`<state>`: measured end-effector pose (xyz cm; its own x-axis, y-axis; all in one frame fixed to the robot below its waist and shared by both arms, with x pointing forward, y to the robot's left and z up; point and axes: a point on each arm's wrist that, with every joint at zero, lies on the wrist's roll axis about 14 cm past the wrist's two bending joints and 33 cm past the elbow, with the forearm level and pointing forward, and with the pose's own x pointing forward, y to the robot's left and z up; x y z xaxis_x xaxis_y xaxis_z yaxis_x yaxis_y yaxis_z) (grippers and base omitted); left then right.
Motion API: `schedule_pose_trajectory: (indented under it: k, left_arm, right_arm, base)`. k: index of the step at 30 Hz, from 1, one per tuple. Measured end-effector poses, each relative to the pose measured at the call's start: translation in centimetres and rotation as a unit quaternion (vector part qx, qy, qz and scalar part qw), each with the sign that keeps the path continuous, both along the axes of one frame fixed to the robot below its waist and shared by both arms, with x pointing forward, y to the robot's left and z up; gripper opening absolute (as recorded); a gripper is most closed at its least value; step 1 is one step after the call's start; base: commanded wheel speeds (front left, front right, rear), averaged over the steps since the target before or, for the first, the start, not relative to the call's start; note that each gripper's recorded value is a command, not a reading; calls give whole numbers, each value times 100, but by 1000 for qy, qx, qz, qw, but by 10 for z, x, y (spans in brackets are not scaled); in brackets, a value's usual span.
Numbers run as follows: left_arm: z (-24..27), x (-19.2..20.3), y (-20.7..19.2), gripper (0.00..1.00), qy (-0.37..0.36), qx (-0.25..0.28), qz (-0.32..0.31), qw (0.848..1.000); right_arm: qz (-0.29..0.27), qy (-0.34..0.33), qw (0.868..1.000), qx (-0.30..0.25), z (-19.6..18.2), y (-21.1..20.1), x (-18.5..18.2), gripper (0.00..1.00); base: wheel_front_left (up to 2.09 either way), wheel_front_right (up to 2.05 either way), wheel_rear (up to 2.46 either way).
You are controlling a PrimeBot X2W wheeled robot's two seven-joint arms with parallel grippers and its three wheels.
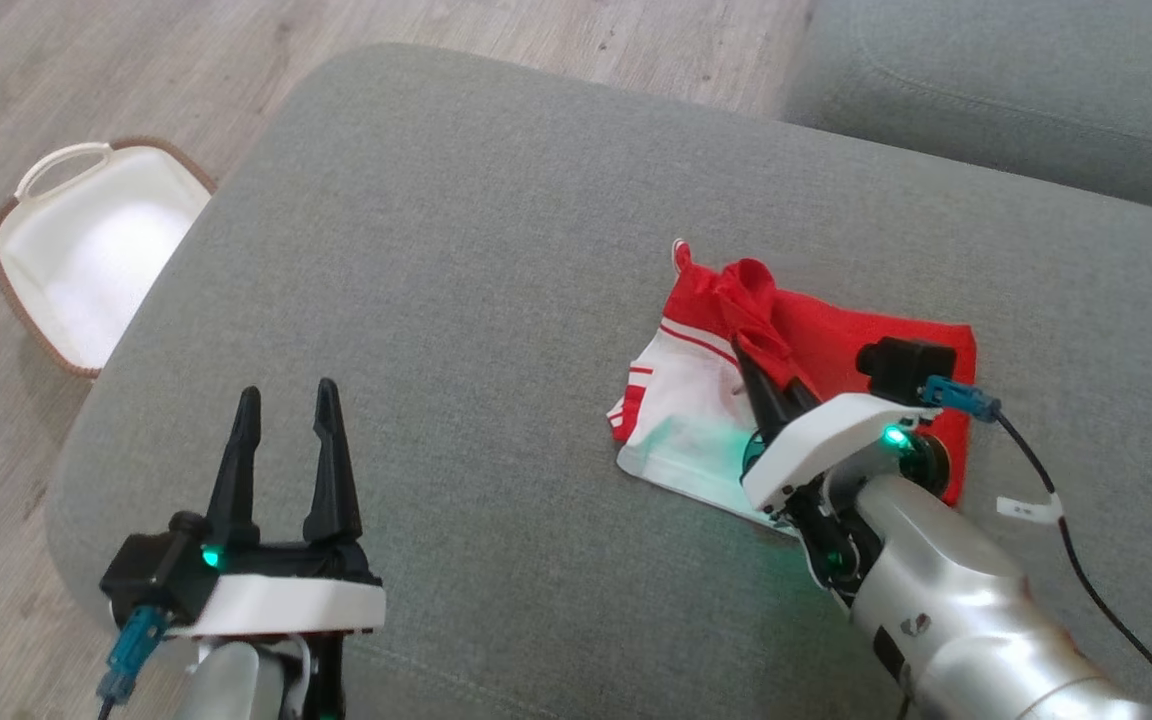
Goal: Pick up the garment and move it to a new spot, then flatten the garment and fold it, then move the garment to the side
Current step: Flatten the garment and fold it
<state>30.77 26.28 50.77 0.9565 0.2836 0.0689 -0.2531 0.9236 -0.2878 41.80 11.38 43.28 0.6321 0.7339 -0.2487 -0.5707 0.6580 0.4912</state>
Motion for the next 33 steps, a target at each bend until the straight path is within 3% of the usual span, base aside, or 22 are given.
schedule_pose_trajectory:
  k: [1, 2, 9, 15, 24, 29, 33]
  left_arm:
    - [-1, 0, 0, 100, 2, 0, 1, 1000]
    - [-1, 0, 0, 100, 2, 0, 1, 1000]
    - [-4, 4, -3, 100, 5, -6, -3, 1000]
    - [-2, 14, -12, 100, 1, -7, -21, 1000]
    - [11, 42, -39, 100, -22, -7, -71, 997]
    - [14, 59, -57, 100, -29, -9, -100, 995]
    - [17, 71, -70, 100, -34, -10, -121, 992]
  right_arm:
    - [6, 2, 1000, 2, 0, 4, -2, 42]
    - [10, 4, 1000, 7, 1, 7, -3, 100]
    - [45, 20, 998, 45, 14, 27, -27, 100]
    - [-6, -3, 999, 52, 32, 5, 4, 100]
    - [-121, -101, 988, 4, 59, -83, 59, 100]
    - [-188, -181, 963, -74, 72, -166, 82, 100]
    - [-232, -198, 946, -113, 63, -212, 71, 100]
  base:
    - [0, 0, 0]
    - [0, 0, 0]
    - [0, 0, 0]
    - [0, 0, 0]
    - [0, 0, 0]
    - [0, 0, 0]
    - [0, 0, 0]
